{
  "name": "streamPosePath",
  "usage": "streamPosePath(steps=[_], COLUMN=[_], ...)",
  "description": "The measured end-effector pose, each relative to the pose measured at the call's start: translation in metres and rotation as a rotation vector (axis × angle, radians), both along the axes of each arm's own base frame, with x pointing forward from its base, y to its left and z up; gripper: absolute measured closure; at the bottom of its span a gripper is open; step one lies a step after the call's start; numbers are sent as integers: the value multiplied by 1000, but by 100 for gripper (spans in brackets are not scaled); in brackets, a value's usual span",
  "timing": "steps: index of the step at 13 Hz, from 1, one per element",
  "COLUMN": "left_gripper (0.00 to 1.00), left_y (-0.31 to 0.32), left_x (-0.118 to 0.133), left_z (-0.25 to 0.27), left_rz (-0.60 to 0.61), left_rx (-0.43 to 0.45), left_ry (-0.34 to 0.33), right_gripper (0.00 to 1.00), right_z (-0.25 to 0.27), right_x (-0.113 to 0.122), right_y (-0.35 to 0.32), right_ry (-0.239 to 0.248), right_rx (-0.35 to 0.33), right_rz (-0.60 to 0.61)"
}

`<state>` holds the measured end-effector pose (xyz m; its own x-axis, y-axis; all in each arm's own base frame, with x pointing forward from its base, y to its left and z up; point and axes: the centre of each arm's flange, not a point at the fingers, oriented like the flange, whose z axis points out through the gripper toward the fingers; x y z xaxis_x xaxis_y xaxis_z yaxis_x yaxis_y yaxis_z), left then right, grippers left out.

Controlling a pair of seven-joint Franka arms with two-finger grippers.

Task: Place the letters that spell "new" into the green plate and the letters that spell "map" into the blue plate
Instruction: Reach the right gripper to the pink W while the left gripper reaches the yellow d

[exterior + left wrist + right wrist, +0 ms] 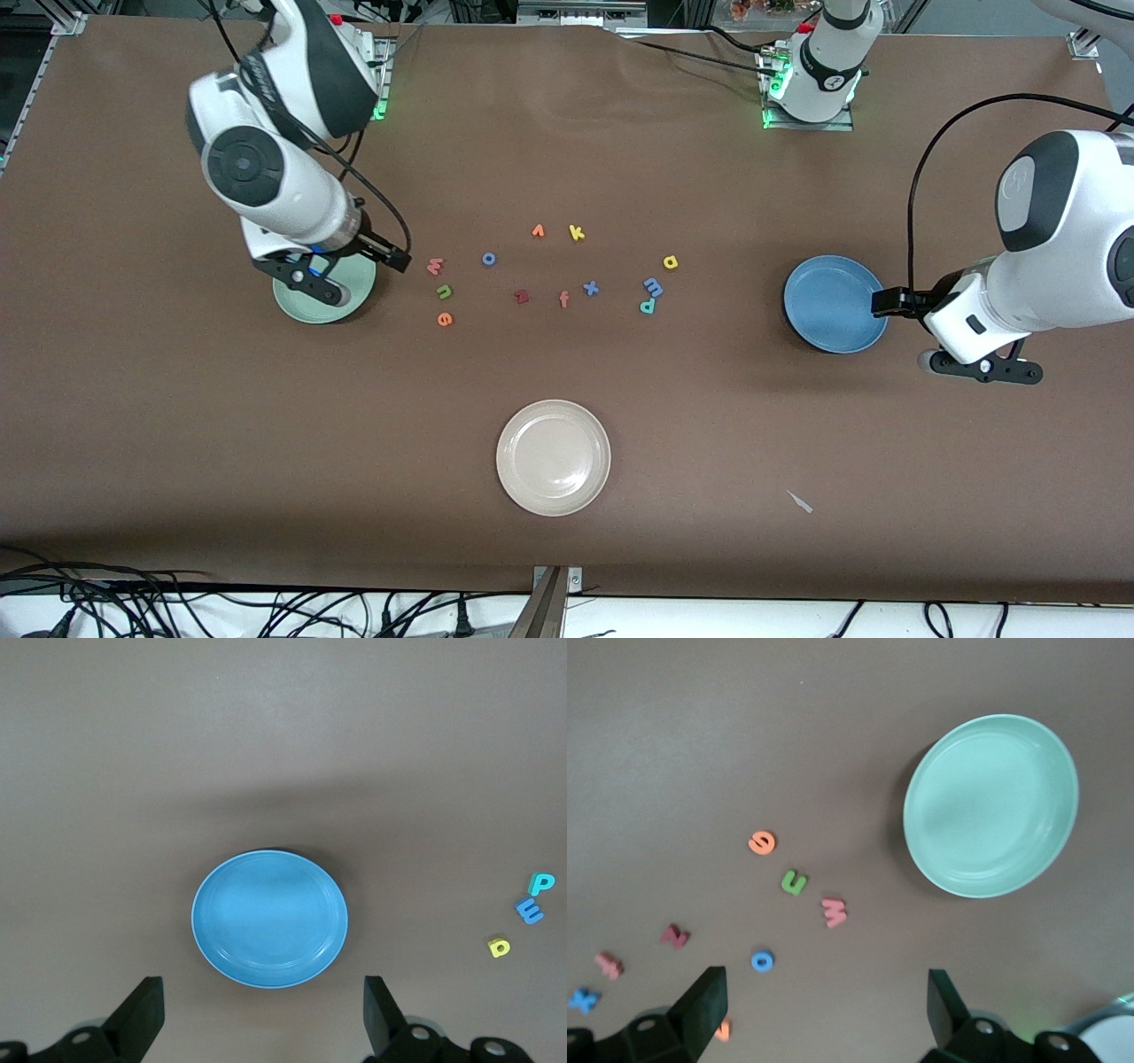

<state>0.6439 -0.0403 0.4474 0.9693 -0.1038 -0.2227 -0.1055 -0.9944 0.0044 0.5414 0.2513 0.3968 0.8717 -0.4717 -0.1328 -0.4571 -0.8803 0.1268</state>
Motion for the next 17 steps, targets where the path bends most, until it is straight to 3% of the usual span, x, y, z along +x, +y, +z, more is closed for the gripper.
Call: streamPosePath(steps=[4,8,12,17], left_gripper=[0,0,0,2], left_y=[-19,-80,-120,-162], left_x=[-1,-18,-42,-91], left_z=[-30,-78,-123,-152], left_rz=[55,120,219,314], left_rx=[-26,3,17,-12], left_ry=[56,134,152,110], right_gripper=[0,4,25,26], right_z=[-58,-113,-141,-174], right_x=[-25,-55,-85,-104], right_y=[12,5,17,19], right_ry=[-42,-69,-53,-101], right_rx=[-26,-2,-3,40], right_rz=[-5,-9,28,60])
